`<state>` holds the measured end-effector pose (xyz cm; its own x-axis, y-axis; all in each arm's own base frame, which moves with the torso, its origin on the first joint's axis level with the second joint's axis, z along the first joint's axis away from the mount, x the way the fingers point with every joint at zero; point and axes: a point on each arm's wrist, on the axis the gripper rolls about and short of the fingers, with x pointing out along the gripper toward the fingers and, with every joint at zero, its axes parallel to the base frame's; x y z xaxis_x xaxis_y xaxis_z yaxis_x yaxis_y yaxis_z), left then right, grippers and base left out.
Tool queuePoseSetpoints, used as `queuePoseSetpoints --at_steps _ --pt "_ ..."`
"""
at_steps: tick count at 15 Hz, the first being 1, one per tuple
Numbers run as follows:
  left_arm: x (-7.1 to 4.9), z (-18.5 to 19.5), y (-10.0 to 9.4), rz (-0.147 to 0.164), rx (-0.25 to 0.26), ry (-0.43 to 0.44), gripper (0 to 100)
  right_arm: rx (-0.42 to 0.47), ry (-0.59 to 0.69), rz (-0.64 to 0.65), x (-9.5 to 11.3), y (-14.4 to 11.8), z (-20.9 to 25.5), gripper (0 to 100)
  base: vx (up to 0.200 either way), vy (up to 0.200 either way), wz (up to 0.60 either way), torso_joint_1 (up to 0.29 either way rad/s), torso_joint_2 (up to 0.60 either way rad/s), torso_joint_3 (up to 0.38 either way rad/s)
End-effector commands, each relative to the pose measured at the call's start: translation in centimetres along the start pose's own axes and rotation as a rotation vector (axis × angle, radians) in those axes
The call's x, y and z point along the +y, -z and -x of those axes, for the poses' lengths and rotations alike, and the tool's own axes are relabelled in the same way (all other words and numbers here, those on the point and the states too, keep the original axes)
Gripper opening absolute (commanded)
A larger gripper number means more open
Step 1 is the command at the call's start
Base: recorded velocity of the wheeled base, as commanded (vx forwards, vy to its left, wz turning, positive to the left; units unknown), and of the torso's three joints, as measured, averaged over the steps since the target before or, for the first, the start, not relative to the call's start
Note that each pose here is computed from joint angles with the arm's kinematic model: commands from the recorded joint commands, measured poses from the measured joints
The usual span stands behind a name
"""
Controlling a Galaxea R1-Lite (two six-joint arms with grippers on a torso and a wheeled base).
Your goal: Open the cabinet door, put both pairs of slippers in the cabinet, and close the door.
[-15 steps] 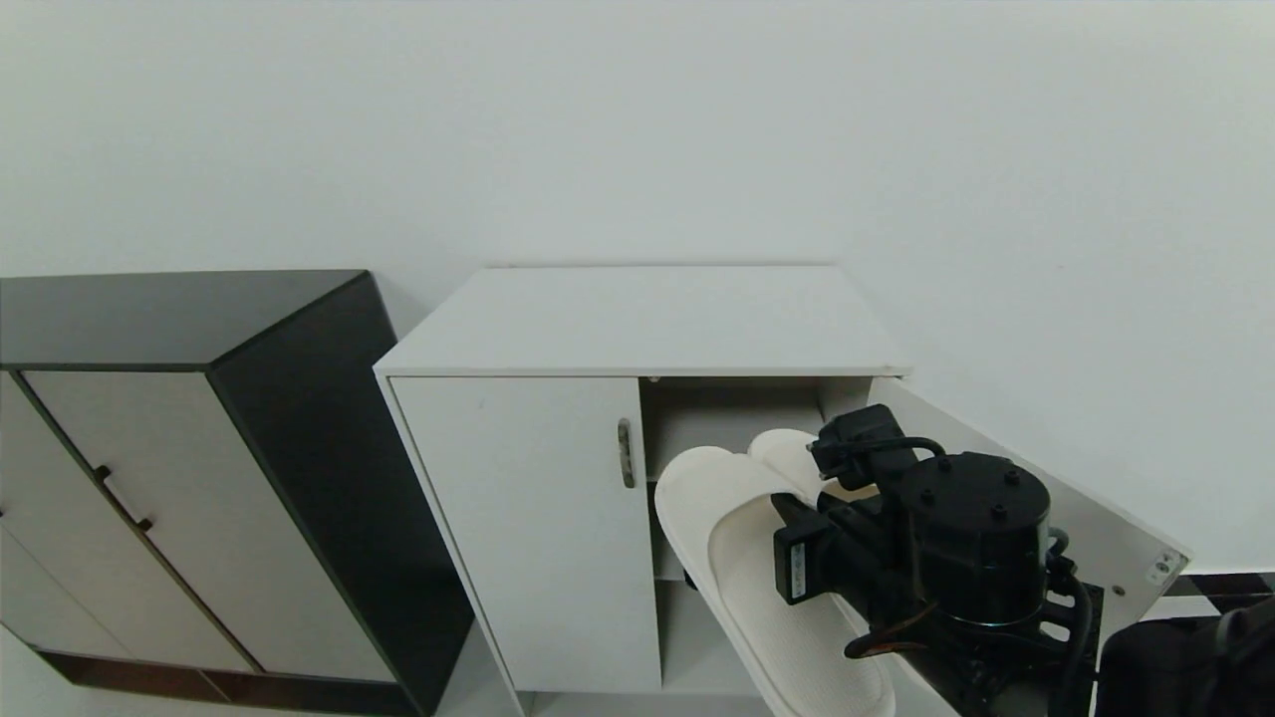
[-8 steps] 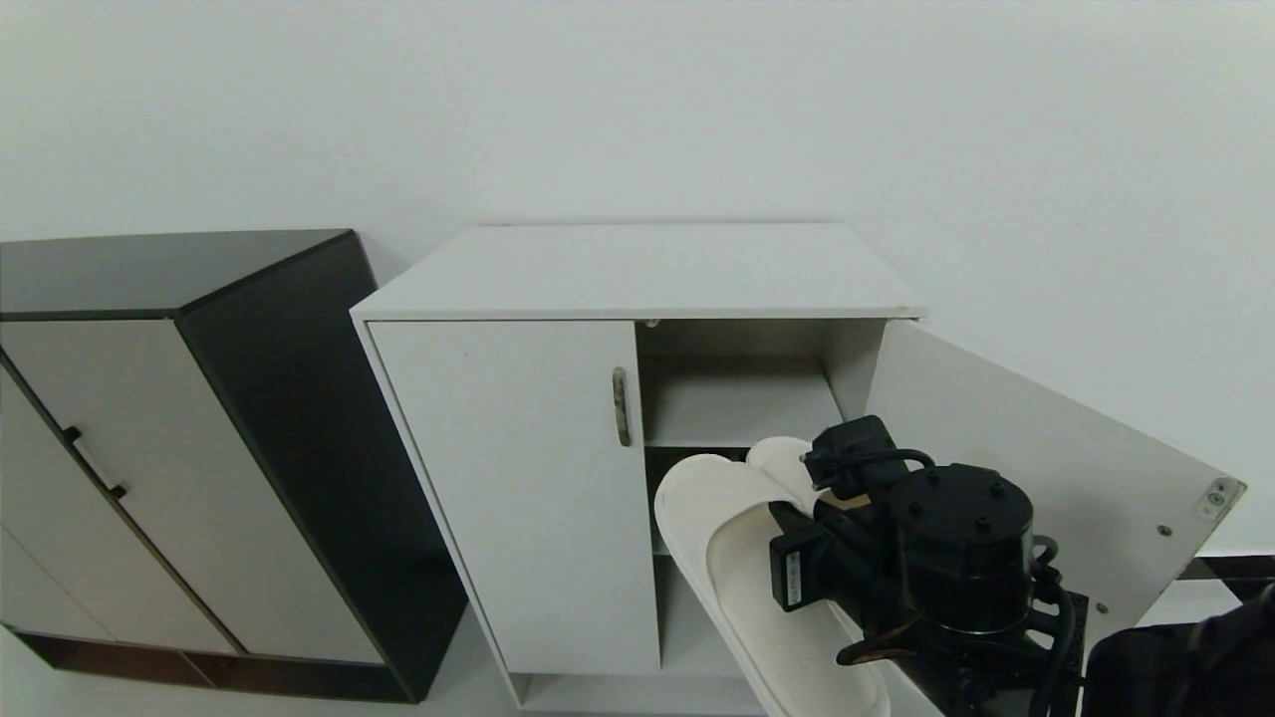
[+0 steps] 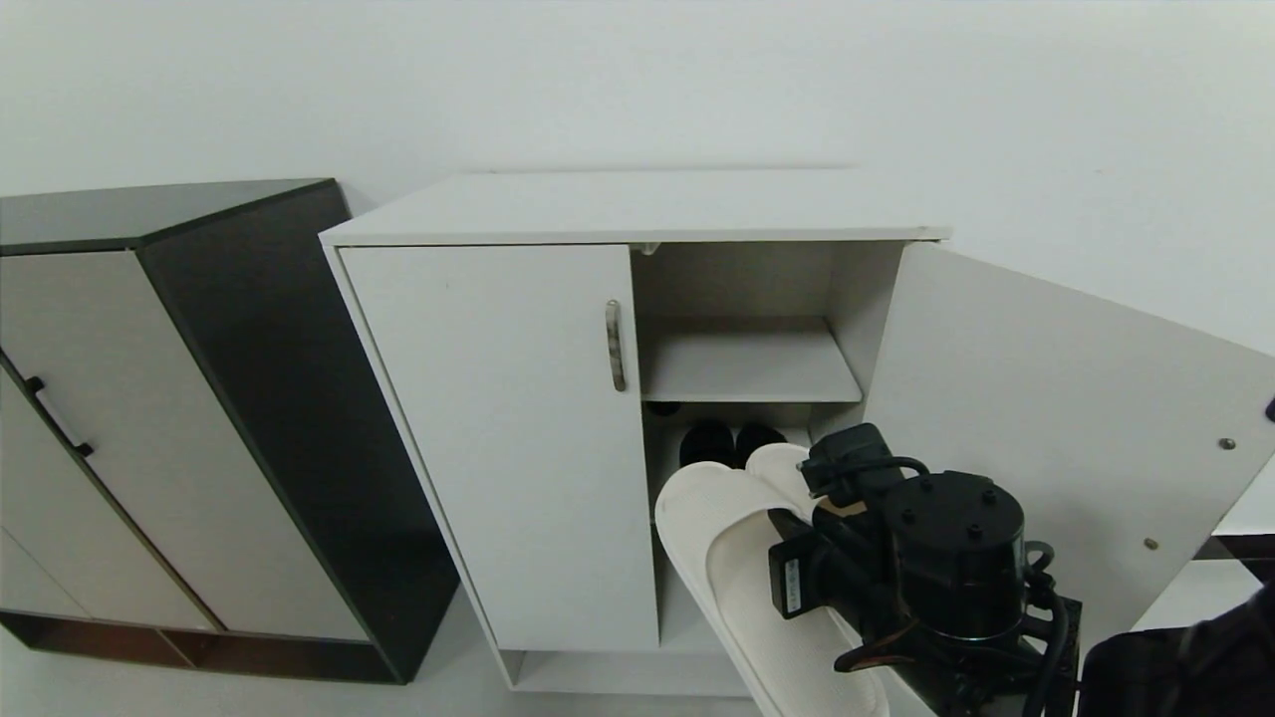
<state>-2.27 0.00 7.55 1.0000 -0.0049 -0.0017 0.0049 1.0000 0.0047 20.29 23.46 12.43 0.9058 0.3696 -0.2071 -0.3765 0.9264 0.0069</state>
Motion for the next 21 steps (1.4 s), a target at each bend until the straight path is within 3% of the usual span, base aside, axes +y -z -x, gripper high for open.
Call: queuePoseSetpoints --at_steps 1,7,12,14,16,17,19,21 --pt "0.0 0.0 0.0 0.000 0.000 0.000 0 0.003 -0.001 0.002 0.1 0.2 -0.1 0 0.000 0.000 0.00 -0.095 0.43 0.344" --pt "0.0 0.0 0.0 -0.003 -0.002 0.000 0 0.010 0.006 -0.001 -0.1 0.5 -0.4 0 0.000 0.000 0.00 -0.041 0.40 0.356" --pt "0.0 0.0 0.0 -0.003 0.001 0.009 0 0.031 0.037 0.021 -0.5 1.5 -1.5 0 0.000 0.000 0.00 0.000 0.04 0.033" --pt "0.0 0.0 0.0 -0.001 0.001 0.009 0 -0.013 0.040 0.050 -0.1 1.5 -2.3 0 0.000 0.000 0.00 0.000 0.00 0.000" --pt "0.0 0.0 0.0 -0.001 0.001 0.009 0 -0.035 0.097 0.031 0.9 0.0 -4.0 0 0.000 0.000 0.00 0.000 0.00 0.000" --pt "0.0 0.0 0.0 -0.003 0.001 0.009 0 0.006 0.169 0.027 1.2 -1.0 -4.7 0 0.000 0.000 0.00 0.000 0.00 0.000" --pt "0.0 0.0 0.0 -0.003 0.001 0.009 0 0.044 0.258 -0.092 2.9 -4.4 -5.3 0 0.000 0.000 0.00 0.000 0.00 0.000" --pt "0.0 0.0 0.0 -0.003 0.001 0.009 0 0.021 0.378 -0.105 3.3 -7.2 -5.6 0 0.000 0.000 0.00 0.000 0.00 0.000"
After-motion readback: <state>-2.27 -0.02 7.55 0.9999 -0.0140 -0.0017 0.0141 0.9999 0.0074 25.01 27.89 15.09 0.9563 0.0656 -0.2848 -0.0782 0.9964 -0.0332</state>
